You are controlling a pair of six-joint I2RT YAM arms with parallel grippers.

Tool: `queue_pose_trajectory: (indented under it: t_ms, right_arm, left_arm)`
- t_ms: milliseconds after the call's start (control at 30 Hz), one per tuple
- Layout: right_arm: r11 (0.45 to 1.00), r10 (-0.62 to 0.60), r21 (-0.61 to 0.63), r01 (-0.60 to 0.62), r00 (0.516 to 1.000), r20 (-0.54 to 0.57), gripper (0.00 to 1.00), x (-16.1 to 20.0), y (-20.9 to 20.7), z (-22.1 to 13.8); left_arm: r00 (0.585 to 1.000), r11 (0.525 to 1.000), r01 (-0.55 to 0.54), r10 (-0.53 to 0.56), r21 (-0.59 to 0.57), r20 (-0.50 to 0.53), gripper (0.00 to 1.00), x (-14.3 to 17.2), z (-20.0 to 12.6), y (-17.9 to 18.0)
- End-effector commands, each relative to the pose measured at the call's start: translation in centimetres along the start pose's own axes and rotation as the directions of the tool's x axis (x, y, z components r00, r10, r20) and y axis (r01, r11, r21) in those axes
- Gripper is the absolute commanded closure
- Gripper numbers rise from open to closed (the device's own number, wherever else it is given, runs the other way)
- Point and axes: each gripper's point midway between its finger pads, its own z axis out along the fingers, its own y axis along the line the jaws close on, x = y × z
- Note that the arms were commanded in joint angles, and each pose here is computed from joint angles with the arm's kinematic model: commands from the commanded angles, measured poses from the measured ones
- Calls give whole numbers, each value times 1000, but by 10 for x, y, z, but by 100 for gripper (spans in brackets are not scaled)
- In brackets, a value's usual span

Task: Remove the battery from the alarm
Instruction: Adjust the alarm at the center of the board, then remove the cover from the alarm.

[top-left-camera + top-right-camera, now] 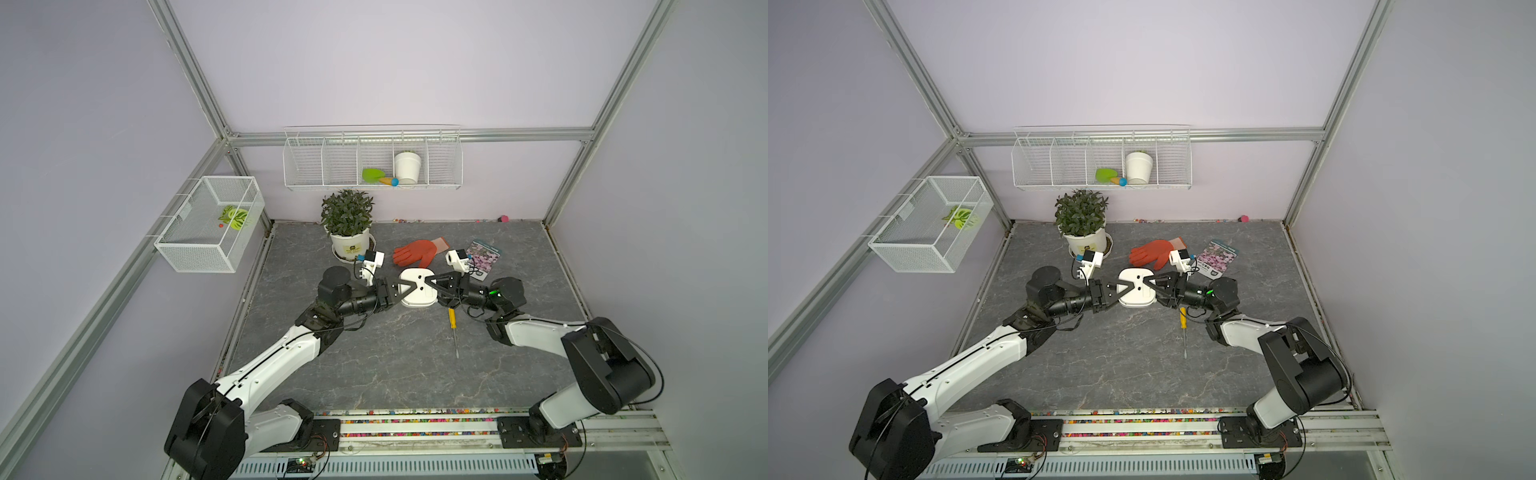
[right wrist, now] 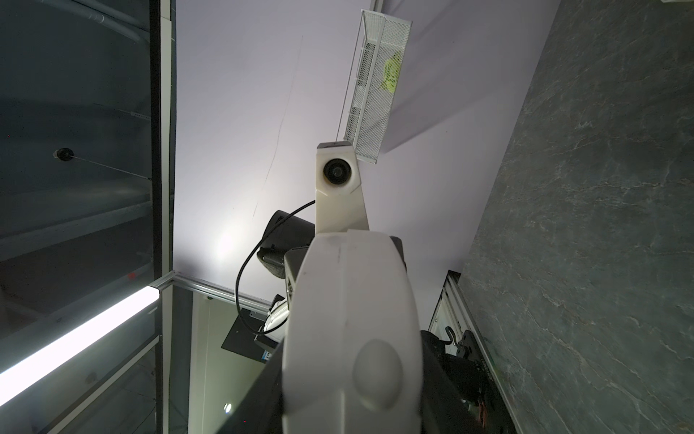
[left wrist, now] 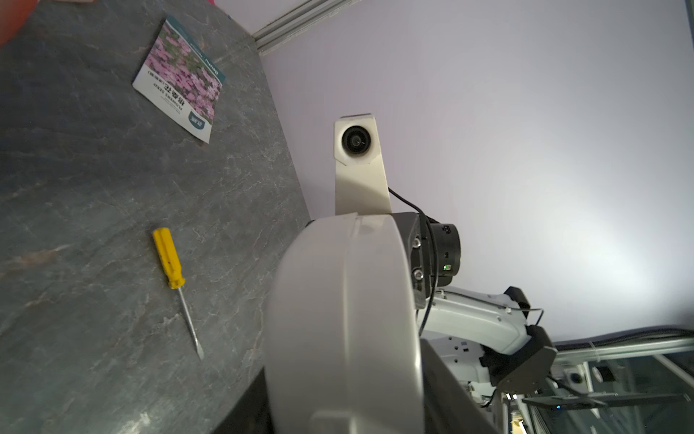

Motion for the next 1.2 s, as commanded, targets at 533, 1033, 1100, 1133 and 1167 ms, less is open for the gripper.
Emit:
queue_pose_trajectory:
  t_ms: [533, 1033, 1100, 1133, 1167]
  right_arm:
    - [864, -138, 497, 75, 986, 93, 27, -1, -90, -94]
    - [867, 34, 486, -109, 986, 161, 42, 11, -177, -84]
    - [868, 49, 481, -126, 984, 168, 42, 11, -185, -84]
    - [868, 55, 478, -131, 984, 170, 42, 11, -188, -84]
    - [873, 60, 469, -134, 984, 170, 43, 11, -191, -83]
  left_arm:
    - [993, 948, 108, -115, -300, -8, 84, 20, 23, 130]
    - [982, 930, 136, -171, -343, -76, 91, 45, 49, 205]
    - [983, 927, 127, -166, -353, -82, 91, 47, 49, 209]
    - [982, 924, 129, -169, -360, -83, 91, 47, 49, 212]
    - [981, 922, 129, -173, -366, -89, 91, 49, 50, 214]
